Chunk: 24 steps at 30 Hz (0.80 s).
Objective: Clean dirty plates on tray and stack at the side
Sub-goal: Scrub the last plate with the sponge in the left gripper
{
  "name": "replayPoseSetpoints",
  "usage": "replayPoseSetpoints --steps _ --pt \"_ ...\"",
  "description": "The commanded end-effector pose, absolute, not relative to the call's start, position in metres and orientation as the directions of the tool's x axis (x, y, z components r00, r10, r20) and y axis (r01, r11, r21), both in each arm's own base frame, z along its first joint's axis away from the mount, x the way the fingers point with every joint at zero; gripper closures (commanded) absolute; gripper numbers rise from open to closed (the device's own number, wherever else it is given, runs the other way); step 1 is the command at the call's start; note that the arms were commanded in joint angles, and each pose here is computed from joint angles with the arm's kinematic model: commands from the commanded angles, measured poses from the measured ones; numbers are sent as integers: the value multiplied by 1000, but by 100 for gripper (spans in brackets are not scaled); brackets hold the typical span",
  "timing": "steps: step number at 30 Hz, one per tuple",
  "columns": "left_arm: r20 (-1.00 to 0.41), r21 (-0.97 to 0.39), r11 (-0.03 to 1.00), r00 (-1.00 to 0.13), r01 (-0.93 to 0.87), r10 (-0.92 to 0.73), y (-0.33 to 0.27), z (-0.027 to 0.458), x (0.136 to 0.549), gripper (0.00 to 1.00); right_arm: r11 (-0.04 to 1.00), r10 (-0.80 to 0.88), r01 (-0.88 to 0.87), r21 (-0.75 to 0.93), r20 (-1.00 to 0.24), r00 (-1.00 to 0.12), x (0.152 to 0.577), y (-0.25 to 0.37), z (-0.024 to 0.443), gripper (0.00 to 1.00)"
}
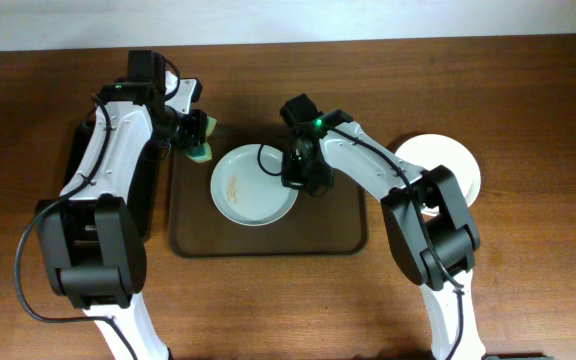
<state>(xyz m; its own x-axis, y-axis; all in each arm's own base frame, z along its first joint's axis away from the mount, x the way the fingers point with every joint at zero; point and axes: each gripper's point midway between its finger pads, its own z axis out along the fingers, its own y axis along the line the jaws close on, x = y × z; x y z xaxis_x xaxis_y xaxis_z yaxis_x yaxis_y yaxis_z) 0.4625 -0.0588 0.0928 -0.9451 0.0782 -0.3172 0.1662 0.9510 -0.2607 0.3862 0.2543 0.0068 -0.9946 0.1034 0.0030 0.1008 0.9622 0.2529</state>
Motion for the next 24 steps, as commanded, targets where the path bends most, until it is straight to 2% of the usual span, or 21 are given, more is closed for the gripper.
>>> replayPoseSetpoints --steps 1,5,7,12,15,17,21,24 --pt "-331 -253 949 -939 188 98 -60 95 464 99 957 177 167 235 -20 -984 395 249 2 70" --pt "-319 -258 950 -943 178 90 -60 94 462 99 950 191 171 259 -52 -980 407 249 4 68" --pt "-293 -266 950 -952 166 84 -62 86 455 99 949 197 177 260 -53 -979 408 247 3 96" --pt "-270 -269 941 -954 206 132 -85 73 444 99 941 261 241 239 -55 -964 413 237 2 96" --pt "-316 -240 937 -933 253 171 -101 65 451 99 948 239 223 227 -46 -970 409 235 1 96" --pt "-347 -134 951 -913 277 216 -95 46 456 99 957 192 176 231 -49 -980 409 234 1 96" --pt "-404 -102 905 -849 412 341 -100 12 451 99 964 121 106 243 -47 -991 406 236 2 96" --pt "-441 -122 891 -828 437 346 -109 -2 450 99 965 108 93 244 -49 -993 405 238 2 96"
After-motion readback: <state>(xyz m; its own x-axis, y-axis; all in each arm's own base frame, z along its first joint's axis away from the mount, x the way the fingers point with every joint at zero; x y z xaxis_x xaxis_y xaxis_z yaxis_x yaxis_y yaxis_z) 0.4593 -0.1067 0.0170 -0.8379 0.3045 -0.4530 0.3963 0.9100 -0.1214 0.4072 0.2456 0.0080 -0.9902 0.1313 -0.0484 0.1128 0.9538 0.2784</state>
